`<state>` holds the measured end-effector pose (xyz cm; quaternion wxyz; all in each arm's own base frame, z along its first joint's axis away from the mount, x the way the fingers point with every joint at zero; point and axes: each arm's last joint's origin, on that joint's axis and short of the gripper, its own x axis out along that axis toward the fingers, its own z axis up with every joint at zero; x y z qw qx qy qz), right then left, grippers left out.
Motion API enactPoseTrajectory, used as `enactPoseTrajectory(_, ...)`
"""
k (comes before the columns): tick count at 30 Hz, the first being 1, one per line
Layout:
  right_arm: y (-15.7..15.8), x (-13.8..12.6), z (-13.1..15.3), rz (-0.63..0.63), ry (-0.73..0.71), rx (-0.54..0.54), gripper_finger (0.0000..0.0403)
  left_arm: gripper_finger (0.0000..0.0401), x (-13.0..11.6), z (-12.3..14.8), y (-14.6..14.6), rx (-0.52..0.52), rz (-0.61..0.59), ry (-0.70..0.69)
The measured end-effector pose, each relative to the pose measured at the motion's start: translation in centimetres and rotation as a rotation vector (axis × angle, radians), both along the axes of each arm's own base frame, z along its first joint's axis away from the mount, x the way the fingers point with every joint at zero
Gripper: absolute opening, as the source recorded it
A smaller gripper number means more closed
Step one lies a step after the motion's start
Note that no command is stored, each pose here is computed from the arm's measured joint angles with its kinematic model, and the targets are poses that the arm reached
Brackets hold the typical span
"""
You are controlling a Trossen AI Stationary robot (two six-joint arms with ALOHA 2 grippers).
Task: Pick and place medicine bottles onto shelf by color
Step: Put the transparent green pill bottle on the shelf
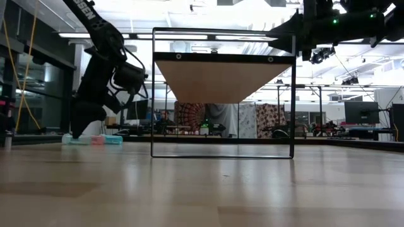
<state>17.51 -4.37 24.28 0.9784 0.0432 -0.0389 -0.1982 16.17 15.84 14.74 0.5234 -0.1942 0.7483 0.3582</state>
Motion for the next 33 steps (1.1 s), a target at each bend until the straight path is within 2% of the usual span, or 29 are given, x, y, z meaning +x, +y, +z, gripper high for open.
enactPoseTrajectory(10,0.0,0.0,0.0,0.0,0.0,0.0,0.0199,0.0241,-0.5,-0.1,0.4,-0.111,-0.114,-0.035)
enactPoseTrajectory(22,0.0,0.0,0.0,0.0,0.0,0.0,0.0199,0.0241,-1.7,-0.1,1.5,-0.117,-0.056,-0.042)
enactPoseTrajectory(28,0.0,0.0,0.0,0.0,0.0,0.0,0.0199,0.0241,-1.7,-0.2,1.6,-0.114,-0.069,-0.037)
enactPoseTrajectory(33,0.0,0.0,0.0,0.0,0.0,0.0,0.0199,0.0241,-1.5,-1.7,1.9,-0.179,-0.11,0.014)
